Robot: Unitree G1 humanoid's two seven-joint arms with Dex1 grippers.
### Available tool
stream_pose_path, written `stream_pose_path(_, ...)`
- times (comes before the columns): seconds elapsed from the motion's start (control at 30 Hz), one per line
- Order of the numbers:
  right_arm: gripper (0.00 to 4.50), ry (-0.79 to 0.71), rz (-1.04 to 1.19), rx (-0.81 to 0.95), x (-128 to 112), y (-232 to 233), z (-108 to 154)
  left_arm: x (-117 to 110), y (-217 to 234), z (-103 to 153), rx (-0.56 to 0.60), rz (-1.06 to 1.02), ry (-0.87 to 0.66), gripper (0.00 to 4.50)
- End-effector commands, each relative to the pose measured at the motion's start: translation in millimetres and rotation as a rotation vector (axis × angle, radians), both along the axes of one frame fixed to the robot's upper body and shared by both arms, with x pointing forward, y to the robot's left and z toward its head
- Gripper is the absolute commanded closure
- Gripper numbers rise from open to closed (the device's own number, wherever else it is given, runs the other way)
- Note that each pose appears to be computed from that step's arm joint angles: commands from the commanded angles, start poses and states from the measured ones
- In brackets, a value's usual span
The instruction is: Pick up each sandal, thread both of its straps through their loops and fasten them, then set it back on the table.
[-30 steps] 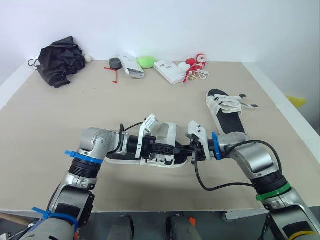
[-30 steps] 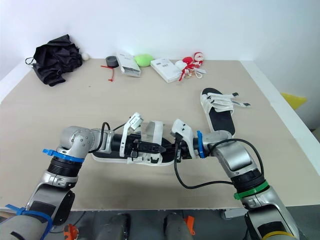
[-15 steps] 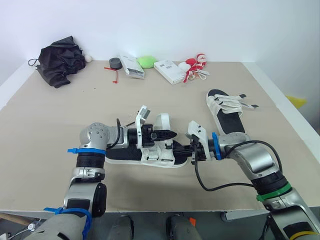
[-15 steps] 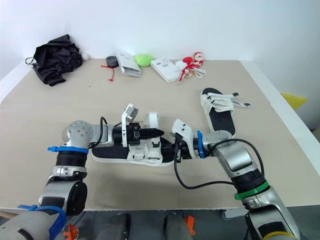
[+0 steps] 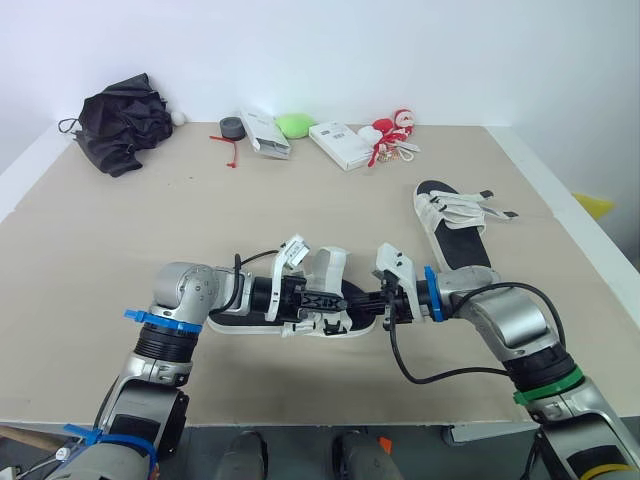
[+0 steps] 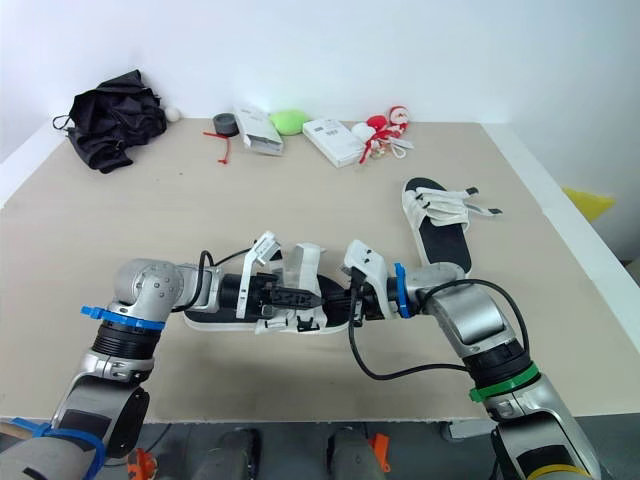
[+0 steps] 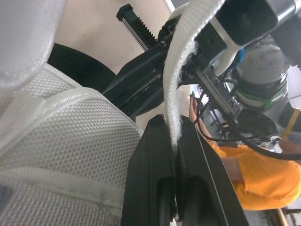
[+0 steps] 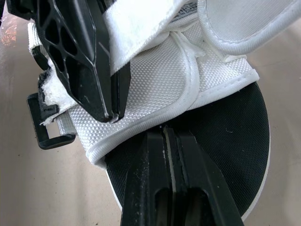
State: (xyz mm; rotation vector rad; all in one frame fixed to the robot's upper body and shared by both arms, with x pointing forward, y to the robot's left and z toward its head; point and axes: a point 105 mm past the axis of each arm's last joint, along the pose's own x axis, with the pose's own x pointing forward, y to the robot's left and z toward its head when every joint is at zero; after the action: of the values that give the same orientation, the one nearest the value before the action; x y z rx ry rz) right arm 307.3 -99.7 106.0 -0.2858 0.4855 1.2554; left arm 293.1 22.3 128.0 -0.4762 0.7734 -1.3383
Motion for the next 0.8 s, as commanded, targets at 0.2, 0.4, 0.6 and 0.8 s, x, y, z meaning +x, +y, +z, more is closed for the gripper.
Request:
stream_pose_path(0.2, 4.5, 0.113, -0.08, -0.105, -5, -17, -36, 0, -16, -6, 0.003, -0.015, -0.221, 4.46)
stream_pose_path(0.4, 4.5, 0.116, -0.084, -0.106, -5, -19, -36, -6, -15, 4, -0.066, -0.061, -0.335, 4.46)
stream_pose_path(0.6, 4.5, 0.115, -0.088, -0.108, -4, -20, -36, -9, -12, 5, -0.082, -0.079, -0.434, 4.46)
stream_pose_path(0.8, 4.5, 0.113, -0.085, -0.11, -4, -20, -35, -16, -10, 15, -0.121, -0.133, -0.561, 4.46)
